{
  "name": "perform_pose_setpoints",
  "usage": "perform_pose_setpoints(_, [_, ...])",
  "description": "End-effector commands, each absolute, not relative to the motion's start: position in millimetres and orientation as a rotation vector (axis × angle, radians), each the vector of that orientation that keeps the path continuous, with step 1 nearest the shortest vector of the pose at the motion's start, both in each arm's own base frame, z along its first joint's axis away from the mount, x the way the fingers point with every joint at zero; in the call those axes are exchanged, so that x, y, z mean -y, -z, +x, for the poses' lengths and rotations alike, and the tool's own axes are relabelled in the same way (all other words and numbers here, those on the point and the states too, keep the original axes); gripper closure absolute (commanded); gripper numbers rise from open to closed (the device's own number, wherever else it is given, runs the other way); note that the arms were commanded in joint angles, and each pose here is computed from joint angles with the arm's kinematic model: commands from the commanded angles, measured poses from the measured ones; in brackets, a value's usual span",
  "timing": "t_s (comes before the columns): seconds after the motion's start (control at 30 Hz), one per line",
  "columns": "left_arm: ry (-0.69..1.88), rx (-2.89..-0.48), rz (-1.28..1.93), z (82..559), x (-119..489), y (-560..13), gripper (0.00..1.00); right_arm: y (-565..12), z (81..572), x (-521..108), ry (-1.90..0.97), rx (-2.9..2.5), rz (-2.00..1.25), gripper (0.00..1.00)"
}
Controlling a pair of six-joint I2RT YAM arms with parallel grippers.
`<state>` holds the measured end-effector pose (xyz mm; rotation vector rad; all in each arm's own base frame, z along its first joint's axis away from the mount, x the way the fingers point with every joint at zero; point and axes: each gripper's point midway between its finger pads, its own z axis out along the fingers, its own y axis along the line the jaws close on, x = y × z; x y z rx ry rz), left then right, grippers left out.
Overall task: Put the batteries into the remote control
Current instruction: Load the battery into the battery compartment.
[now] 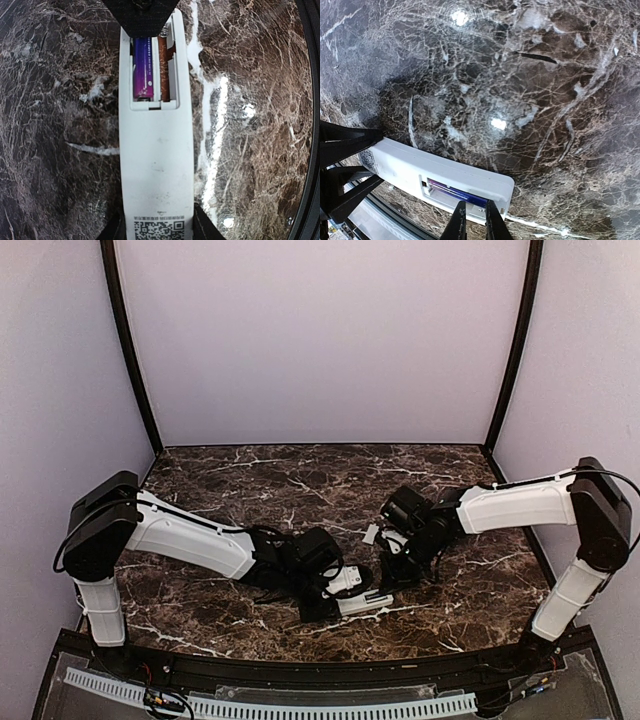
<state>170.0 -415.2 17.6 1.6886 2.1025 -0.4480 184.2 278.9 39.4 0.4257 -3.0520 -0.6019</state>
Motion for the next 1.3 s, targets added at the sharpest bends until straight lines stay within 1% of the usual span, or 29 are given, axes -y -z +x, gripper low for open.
perform_pose_setpoints(0.0, [0.305,-2.224,1.821,156.0,377.7,27.2,1.0,-44.6,190.5,-291.9,0.688,3.054,0.47,0.87])
perform_pose_setpoints(0.07, [0.305,-2.223,1.821,156.1,377.8,27.2,1.0,-42.4,188.6,-294.8,0.715,3.039,0.458,0.88])
perform_pose_setpoints(0.2, [0.304,-2.225,1.822,155.9,377.4,27.6,1.0,-38.2,186.1,-300.5,0.767,3.017,0.437,0.92])
perform_pose_setpoints(0.4, [0.307,-2.224,1.822,155.9,378.0,27.3,1.0,-28.6,182.1,-306.4,0.787,2.998,0.417,0.94])
perform_pose_setpoints(0.63, [0.304,-2.226,1.824,155.8,377.5,28.1,1.0,-9.8,182.9,-286.8,0.567,3.048,0.41,0.96])
perform_pose_setpoints(0.87, [0.304,-2.229,1.824,155.6,377.4,28.2,1.0,-21.2,194.4,-271.7,0.417,3.124,0.447,0.91])
perform_pose_setpoints(1.07, [0.306,-2.227,1.828,155.2,377.4,28.4,1.0,-37.3,202.1,-276.3,0.438,3.157,0.47,0.89])
perform_pose_setpoints(1.27, [0.309,-2.228,1.831,154.4,377.4,28.7,1.0,-49.7,203.9,-282.5,0.49,3.161,0.487,0.86])
